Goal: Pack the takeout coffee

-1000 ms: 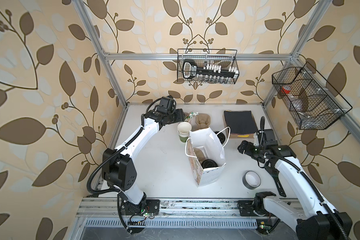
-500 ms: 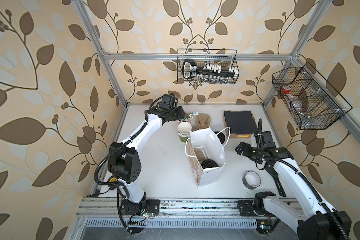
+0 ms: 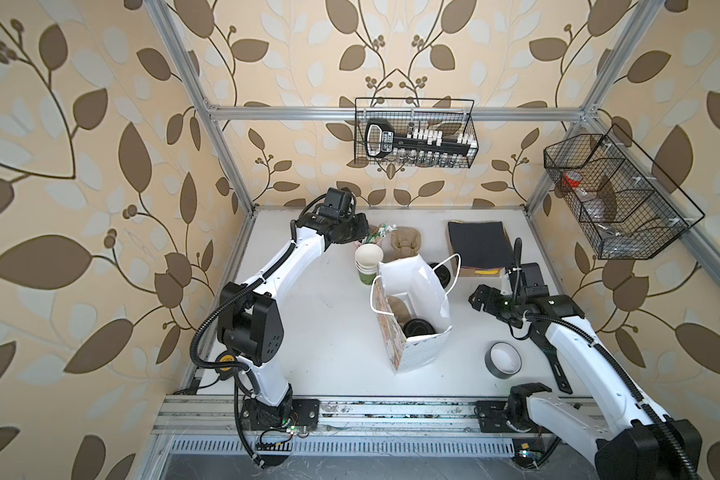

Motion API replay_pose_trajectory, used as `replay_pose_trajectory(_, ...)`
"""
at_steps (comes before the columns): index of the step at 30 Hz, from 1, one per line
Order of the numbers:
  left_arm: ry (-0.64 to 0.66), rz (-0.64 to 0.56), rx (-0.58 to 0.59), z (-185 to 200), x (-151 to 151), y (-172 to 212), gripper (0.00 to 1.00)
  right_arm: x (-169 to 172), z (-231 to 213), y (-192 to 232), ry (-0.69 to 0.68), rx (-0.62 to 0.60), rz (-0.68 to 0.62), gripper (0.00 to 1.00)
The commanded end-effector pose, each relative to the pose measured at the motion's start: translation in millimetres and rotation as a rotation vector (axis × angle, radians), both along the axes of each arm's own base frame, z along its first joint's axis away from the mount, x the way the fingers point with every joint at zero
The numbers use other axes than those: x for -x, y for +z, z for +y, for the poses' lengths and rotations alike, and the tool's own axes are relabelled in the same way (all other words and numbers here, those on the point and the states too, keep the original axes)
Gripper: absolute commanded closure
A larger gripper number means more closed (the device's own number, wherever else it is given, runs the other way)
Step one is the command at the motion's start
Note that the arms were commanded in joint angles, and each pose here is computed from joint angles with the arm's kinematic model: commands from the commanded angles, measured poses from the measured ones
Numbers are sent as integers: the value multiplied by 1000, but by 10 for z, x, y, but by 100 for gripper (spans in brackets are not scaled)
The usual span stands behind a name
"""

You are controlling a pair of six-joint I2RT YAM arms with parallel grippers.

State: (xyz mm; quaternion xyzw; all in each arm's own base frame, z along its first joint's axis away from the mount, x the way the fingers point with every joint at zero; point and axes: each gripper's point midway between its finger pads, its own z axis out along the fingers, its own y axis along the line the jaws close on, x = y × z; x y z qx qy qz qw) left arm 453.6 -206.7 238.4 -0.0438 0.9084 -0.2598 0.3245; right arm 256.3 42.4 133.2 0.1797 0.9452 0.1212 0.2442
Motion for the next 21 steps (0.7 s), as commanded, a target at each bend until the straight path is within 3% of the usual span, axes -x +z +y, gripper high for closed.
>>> replay_pose_trajectory(1,-8,-44,17,6,-64,211,96,5,49,-25,9,-21,8,5)
replay_pose_trajectory(3,-7,-45,16,14,-66,225,100,7,49,-24,8,-21,8,5)
replay_pose_trajectory(10,-9,-45,9,26,-60,234,100,9,59,-22,14,-26,10,4)
replay_pose_trajectory(21,90,-208,84,374,181,1166,100,-7,60,16,16,-25,7,4)
